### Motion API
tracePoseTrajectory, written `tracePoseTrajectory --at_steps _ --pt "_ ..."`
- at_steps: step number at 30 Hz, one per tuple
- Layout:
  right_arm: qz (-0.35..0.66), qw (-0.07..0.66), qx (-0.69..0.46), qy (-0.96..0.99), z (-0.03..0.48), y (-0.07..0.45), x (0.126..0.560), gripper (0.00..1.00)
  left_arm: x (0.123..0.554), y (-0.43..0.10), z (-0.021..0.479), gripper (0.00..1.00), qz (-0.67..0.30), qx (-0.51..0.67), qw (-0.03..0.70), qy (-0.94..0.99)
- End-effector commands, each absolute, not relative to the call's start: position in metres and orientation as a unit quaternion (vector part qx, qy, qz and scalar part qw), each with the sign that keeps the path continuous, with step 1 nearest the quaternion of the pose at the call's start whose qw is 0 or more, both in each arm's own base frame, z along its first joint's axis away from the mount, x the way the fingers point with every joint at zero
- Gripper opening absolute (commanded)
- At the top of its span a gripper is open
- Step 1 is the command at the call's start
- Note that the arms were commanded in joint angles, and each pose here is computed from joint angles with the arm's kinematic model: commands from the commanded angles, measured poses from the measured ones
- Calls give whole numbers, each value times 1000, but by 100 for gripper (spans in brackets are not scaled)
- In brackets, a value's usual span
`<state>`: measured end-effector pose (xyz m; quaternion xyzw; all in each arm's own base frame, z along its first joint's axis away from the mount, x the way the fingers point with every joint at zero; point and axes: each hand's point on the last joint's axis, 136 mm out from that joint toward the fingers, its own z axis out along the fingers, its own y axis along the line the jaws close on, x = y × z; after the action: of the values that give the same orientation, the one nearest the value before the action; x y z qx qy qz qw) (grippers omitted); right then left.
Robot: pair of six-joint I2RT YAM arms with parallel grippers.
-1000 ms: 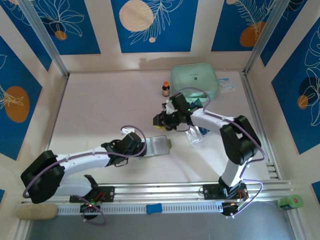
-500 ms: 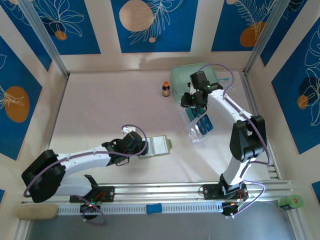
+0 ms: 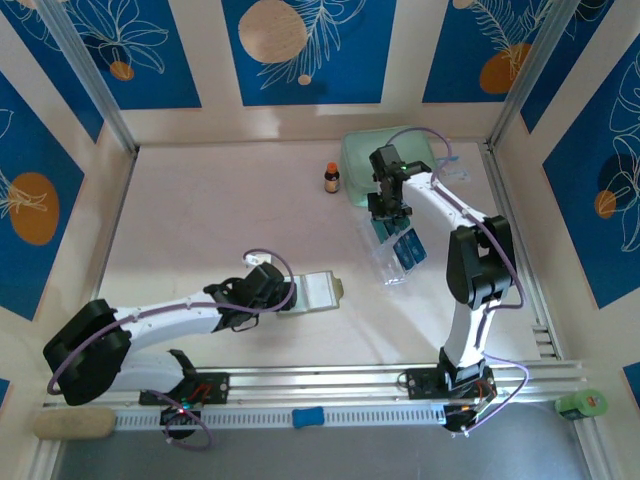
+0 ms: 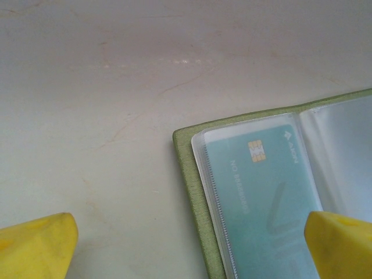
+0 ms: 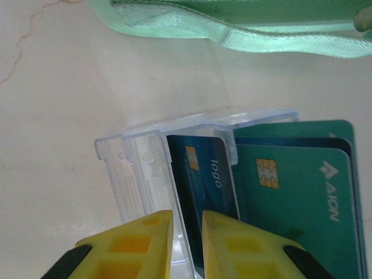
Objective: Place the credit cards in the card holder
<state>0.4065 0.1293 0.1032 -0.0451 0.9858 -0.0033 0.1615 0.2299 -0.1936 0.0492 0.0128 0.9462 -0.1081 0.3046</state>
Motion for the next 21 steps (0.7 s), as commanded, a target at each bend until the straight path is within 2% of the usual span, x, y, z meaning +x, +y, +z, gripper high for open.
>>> tracePoseTrajectory --at_steps 1,14,21 --pt "-29 154 -68 985 99 132 407 19 237 -200 58 100 -114 15 311 944" --pt "-40 146 -75 986 90 132 406 17 237 -198 57 100 -112 14 311 943" --pt "-35 143 -79 986 88 134 406 5 237 -198 57 100 -112 14 312 943"
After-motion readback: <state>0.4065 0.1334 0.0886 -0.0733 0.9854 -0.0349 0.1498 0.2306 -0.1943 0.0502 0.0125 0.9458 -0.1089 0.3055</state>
